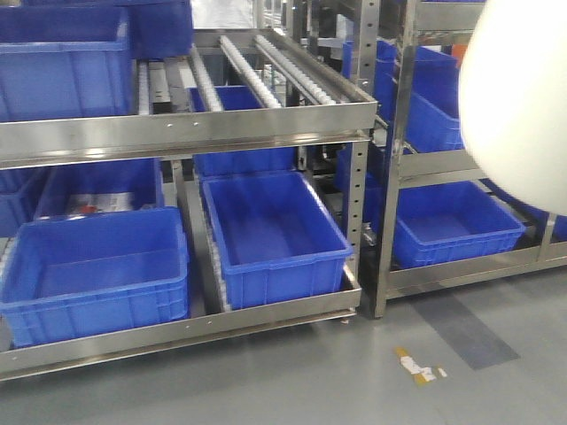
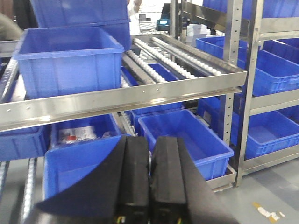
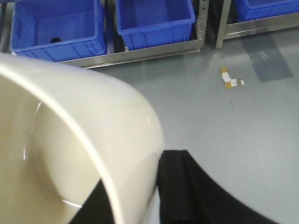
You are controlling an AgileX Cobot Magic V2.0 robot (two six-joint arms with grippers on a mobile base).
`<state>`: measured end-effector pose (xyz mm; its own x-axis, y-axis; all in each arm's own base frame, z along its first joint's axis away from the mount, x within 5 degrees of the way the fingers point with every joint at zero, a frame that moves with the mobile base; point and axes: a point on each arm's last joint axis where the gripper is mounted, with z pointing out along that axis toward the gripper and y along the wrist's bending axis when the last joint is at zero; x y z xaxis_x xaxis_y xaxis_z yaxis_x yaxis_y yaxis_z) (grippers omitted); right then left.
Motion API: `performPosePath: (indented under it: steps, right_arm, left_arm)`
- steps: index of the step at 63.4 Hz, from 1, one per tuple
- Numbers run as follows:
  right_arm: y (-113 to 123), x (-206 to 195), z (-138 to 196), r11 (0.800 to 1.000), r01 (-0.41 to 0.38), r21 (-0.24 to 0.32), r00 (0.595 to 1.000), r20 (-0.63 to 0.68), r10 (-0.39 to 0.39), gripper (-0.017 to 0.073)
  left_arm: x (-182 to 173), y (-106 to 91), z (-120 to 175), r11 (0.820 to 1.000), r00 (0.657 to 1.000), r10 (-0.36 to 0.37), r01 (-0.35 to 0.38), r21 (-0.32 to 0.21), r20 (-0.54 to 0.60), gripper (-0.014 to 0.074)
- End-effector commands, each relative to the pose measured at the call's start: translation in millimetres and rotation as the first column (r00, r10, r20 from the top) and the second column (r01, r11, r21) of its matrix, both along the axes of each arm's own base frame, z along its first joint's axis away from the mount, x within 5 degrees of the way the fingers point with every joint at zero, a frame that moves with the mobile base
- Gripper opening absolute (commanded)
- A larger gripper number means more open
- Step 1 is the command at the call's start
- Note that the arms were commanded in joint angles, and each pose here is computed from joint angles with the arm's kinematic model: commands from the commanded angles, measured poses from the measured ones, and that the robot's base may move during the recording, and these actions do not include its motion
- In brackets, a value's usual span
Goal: Move white bin to right shelf second layer
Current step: 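Drive along the rack toward the next shelf unit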
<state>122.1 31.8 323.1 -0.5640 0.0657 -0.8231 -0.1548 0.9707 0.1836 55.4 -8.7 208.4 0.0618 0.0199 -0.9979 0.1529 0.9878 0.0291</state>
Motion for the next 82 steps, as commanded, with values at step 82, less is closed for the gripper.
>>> performPosePath:
  steps: [82]
  right_arm:
    - [-0.3, 3.5, 17.0, 1.0, 0.01, 0.028, 0.994, 0.112, -0.013, 0.0055]
  left_arm:
    - [-0.5, 0.5, -2.2, 1.0, 0.998, 0.003, -0.001, -0.027, 0.07, 0.0085]
